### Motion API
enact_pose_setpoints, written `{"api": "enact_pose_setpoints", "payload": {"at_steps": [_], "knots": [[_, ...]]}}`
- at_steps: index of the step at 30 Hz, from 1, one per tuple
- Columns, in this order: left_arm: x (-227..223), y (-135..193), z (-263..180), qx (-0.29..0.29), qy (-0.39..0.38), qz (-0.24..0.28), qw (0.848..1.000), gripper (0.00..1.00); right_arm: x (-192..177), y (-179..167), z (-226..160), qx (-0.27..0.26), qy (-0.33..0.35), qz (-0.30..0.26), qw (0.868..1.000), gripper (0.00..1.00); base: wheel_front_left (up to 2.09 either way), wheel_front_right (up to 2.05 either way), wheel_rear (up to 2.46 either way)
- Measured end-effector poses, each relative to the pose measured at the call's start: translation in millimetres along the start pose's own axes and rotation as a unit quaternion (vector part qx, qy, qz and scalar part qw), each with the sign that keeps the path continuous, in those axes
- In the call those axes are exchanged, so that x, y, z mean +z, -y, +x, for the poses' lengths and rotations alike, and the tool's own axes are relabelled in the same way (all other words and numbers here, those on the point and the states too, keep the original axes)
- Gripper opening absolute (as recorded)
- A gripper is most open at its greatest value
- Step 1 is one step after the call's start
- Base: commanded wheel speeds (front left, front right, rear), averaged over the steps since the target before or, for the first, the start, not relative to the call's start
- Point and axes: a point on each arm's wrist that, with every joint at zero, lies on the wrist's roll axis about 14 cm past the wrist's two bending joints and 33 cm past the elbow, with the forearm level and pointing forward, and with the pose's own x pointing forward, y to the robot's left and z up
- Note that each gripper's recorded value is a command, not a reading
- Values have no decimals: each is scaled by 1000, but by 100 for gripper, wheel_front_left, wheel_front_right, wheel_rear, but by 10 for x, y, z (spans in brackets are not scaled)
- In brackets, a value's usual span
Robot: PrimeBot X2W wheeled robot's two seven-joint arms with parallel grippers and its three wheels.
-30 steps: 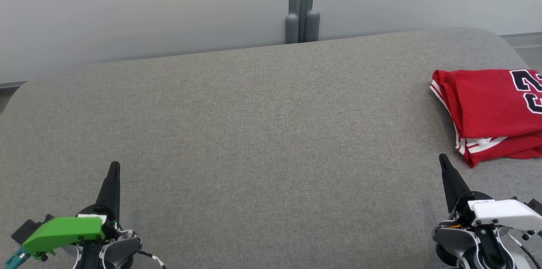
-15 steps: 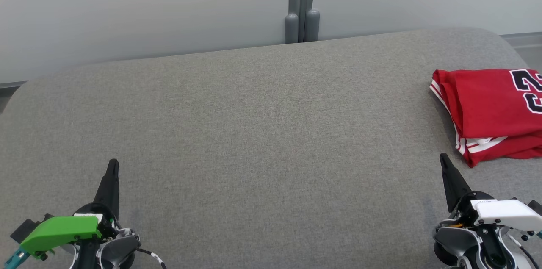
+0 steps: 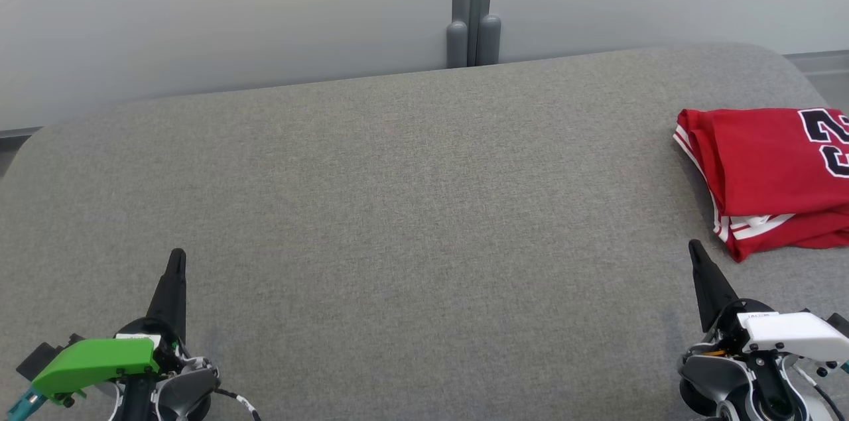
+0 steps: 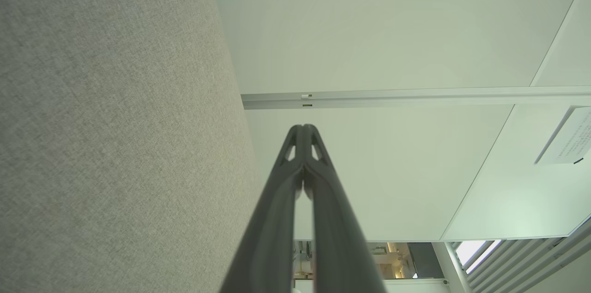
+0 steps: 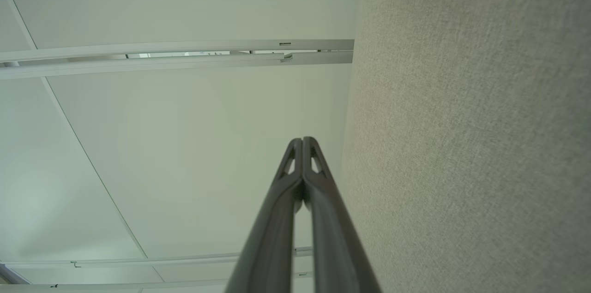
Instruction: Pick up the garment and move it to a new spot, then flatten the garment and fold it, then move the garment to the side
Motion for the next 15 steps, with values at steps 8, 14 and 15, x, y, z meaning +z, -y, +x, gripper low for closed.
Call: {"api": "enact_pose_setpoints", "payload": {"at_steps": [8,14,15], "knots": [[0,0,0,0,0,0,1000,0,0,0,0,0,0,0,1000,0,0,0,0],[0,1,0,0,0,0,1000,0,0,0,0,0,0,0,1000,0,0,0,0],[0,1,0,0,0,0,1000,0,0,0,0,0,0,0,1000,0,0,0,0]]}}
